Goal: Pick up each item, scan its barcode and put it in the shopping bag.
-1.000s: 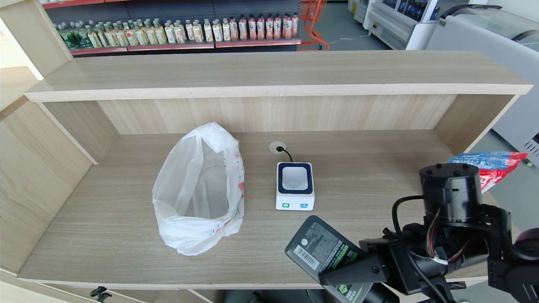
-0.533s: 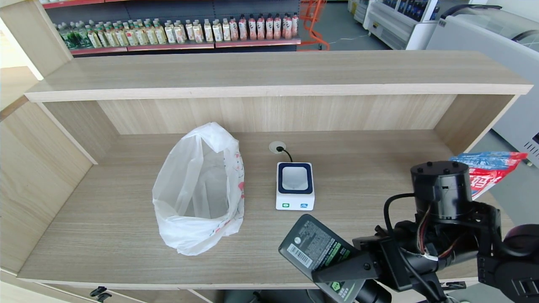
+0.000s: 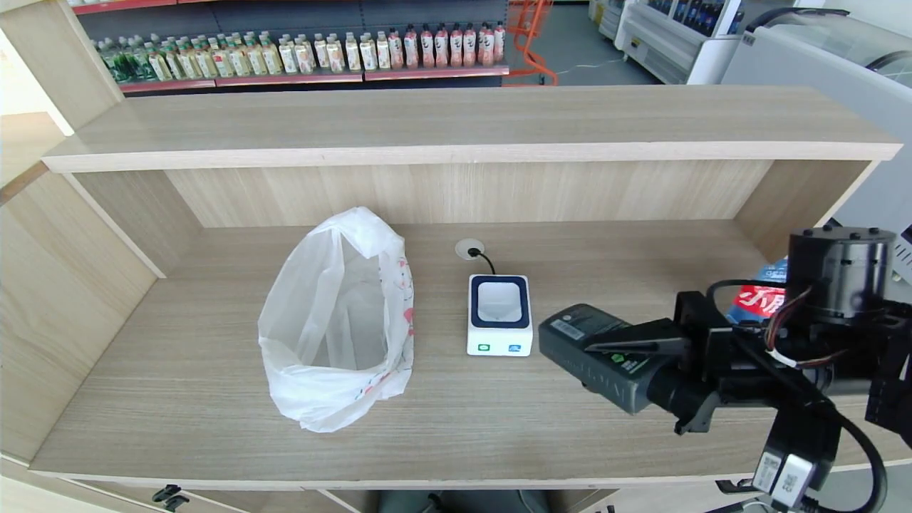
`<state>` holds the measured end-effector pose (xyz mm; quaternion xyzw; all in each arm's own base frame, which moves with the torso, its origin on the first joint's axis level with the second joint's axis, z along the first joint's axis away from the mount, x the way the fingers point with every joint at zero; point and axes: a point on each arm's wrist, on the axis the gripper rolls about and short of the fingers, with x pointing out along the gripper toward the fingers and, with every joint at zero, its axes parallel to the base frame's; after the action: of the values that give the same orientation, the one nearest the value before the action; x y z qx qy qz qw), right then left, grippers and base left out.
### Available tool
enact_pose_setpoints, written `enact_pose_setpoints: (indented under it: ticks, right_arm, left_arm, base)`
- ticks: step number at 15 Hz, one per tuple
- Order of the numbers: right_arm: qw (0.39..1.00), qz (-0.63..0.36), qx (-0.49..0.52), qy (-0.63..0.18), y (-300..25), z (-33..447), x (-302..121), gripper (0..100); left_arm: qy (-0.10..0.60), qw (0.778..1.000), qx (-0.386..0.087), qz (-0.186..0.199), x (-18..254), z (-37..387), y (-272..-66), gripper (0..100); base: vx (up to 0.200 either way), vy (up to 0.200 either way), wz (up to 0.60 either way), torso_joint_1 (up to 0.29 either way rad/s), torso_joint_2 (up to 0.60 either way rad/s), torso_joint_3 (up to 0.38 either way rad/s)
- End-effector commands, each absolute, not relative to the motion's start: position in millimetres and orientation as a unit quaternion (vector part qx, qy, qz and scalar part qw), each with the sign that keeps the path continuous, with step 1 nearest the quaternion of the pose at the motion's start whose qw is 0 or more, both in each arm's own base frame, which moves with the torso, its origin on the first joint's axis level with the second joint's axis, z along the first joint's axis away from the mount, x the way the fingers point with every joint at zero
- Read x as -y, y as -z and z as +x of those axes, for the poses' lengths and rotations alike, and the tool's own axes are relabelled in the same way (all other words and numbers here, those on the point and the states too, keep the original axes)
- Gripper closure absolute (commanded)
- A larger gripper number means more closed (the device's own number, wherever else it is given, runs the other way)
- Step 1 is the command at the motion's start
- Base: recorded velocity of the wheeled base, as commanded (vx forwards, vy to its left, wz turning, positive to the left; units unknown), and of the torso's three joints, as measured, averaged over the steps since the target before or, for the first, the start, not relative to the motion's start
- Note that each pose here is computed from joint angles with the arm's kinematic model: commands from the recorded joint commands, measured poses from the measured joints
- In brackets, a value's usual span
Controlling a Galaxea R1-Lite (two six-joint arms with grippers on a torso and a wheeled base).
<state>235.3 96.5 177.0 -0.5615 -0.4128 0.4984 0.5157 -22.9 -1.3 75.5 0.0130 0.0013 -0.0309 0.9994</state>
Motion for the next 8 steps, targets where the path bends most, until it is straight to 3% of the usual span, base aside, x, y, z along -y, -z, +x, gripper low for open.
enact_pose_setpoints:
  ticks: [1,2,3,6,8]
  right_arm:
    - [0.683,-0.581,0.253,-0.363,-208,210,22,100]
    - [0.706,-0.55,0.23,-0.382,-201,204,24,100]
    - [0.78,-0.434,0.154,-0.423,-194,191,30,100]
    - [0.882,-0.229,0.043,-0.409,-211,187,40,100]
    - [0.915,-0.011,-0.05,-0.399,-228,195,25,100]
  left_arm:
    - [0.031,0.999,-0.001,0.013,1,-23,-75,0]
    - [0.031,0.999,-0.002,0.013,1,-23,-75,0]
    - [0.031,0.999,-0.001,0.013,1,-23,-75,0]
    - [0.031,0.999,-0.001,0.013,1,-23,-75,0]
    - [0.031,0.999,-0.001,0.013,1,-23,-75,0]
  base:
    - [0.0,0.0,0.0,0.0,0.0,0.0]
    - [0.0,0.0,0.0,0.0,0.0,0.0]
    - [0.0,0.0,0.0,0.0,0.0,0.0]
    - [0.0,0.0,0.0,0.0,0.0,0.0]
    - [0.0,0.0,0.0,0.0,0.0,0.0]
